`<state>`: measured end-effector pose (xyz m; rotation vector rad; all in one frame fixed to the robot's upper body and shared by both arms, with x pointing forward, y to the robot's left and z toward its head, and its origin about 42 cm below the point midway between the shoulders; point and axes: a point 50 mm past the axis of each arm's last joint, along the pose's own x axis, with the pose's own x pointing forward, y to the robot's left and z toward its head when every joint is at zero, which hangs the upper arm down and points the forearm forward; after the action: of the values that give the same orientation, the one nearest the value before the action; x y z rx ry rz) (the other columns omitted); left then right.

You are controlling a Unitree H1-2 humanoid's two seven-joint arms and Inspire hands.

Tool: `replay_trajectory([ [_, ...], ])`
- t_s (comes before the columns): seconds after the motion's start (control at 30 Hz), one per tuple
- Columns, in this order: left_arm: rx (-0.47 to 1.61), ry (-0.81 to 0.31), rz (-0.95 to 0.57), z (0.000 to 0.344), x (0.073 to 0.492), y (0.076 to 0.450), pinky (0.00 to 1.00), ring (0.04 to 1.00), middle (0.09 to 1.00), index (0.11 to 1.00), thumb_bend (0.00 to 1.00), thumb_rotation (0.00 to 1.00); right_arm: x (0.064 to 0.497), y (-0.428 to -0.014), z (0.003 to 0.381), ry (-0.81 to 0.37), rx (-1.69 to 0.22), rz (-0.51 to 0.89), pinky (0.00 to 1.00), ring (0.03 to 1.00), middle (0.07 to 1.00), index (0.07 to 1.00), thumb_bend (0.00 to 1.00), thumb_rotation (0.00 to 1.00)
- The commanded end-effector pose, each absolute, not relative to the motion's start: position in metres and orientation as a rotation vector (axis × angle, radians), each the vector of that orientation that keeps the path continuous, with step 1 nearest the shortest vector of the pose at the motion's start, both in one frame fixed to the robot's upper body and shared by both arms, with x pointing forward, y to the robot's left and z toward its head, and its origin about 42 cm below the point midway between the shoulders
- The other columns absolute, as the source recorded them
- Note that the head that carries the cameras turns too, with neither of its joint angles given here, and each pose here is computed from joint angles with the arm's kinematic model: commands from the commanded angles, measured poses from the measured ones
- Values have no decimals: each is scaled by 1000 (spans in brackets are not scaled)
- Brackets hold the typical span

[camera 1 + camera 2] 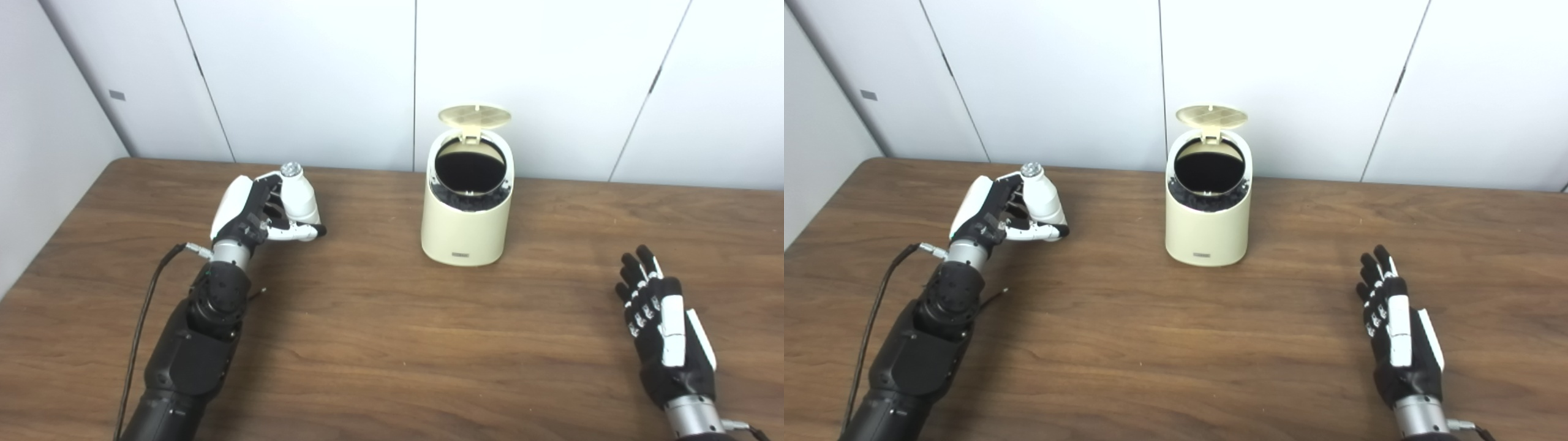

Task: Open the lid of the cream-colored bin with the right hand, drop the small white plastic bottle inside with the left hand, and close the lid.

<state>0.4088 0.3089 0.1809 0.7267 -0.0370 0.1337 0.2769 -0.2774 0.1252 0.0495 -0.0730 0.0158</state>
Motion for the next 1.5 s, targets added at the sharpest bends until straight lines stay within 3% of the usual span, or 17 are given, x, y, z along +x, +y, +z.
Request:
replay_trajectory([
  [0.0,732,-148,201,211,422,312,468,537,586,620,820,12,284,-275,138,-140,46,32,999,1000,971,998,616,999],
  [0.03,727,-162,213,211,422,312,437,504,514,563,643,4,284,-275,138,-139,44,31,996,1000,969,998,627,1000],
  [0.1,711,-189,236,210,422,312,446,483,491,508,545,1,284,-275,138,-136,46,29,992,1000,968,997,631,996],
  [0.17,701,-211,245,209,422,313,444,475,498,477,511,0,284,-275,138,-138,50,30,988,1000,970,1000,624,1000],
  [0.73,656,-265,249,207,421,304,383,421,491,490,502,0,284,-275,134,-129,64,29,990,1000,958,1000,616,1000],
  [0.9,686,-332,223,229,409,288,398,439,506,470,502,0,284,-274,131,-125,64,28,978,999,956,999,619,1000],
  [1.07,708,-456,176,262,395,264,376,427,499,482,502,0,282,-274,130,-119,66,34,969,997,954,994,607,1000],
  [1.47,659,-627,94,322,377,201,304,375,490,514,497,0,283,-271,127,-105,48,22,961,988,942,988,613,1000],
])
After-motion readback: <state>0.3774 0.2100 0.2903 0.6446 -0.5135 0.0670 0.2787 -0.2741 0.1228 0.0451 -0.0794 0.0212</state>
